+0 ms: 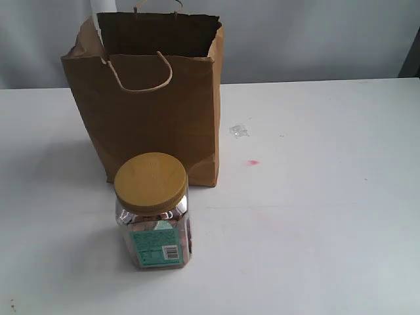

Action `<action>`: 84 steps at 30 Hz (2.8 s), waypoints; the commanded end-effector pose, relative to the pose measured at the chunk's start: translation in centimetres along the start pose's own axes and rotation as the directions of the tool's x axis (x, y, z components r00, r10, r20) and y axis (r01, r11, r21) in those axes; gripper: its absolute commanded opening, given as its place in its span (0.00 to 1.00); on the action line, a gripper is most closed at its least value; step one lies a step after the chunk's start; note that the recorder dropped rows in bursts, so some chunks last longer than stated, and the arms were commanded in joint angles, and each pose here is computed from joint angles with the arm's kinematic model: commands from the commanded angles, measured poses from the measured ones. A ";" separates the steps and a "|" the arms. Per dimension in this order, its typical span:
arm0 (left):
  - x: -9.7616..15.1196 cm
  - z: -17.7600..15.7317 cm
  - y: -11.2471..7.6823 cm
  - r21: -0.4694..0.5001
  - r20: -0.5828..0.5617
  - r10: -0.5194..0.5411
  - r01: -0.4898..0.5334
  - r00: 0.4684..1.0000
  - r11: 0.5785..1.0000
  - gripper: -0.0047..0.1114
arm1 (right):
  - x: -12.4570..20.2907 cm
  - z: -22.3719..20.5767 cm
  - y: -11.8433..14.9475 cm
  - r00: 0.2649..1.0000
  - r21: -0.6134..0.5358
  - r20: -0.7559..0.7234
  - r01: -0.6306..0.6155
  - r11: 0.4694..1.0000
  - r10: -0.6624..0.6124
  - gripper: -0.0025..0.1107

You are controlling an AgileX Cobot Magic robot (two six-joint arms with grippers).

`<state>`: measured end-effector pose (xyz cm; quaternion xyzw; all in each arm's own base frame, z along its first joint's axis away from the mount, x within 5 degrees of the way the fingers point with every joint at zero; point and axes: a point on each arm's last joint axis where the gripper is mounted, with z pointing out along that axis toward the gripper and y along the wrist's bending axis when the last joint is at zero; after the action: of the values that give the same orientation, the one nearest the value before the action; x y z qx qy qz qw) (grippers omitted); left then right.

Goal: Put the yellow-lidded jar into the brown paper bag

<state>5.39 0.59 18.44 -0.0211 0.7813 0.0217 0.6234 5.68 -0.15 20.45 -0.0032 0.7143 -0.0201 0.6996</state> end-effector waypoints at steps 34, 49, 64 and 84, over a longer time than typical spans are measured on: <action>-0.1 0.0 -0.1 0.008 0.008 -0.006 0.006 1.000 1.000 0.05 | -7.9 -0.6 -0.1 0.968 -0.009 -0.043 -0.249 0.969 0.248 0.02; -0.1 0.0 -0.1 0.008 0.008 -0.006 0.006 1.000 1.000 0.05 | -15.0 6.9 3.1 0.761 -0.350 -0.635 -0.127 0.928 -0.135 0.02; -0.1 0.0 -0.1 0.008 0.008 -0.006 0.006 1.000 1.000 0.05 | -18.3 16.0 12.8 0.627 -0.562 -0.663 -0.057 0.825 -0.409 0.02; -0.1 0.0 -0.1 0.008 0.008 -0.006 0.006 1.000 1.000 0.05 | -14.3 23.2 24.4 0.474 -0.427 -0.804 -0.039 0.903 -0.360 0.02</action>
<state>5.39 0.59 18.44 -0.0211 0.7813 0.0217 0.6234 29.01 23.63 33.43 -0.2150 0.9489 0.0606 0.2228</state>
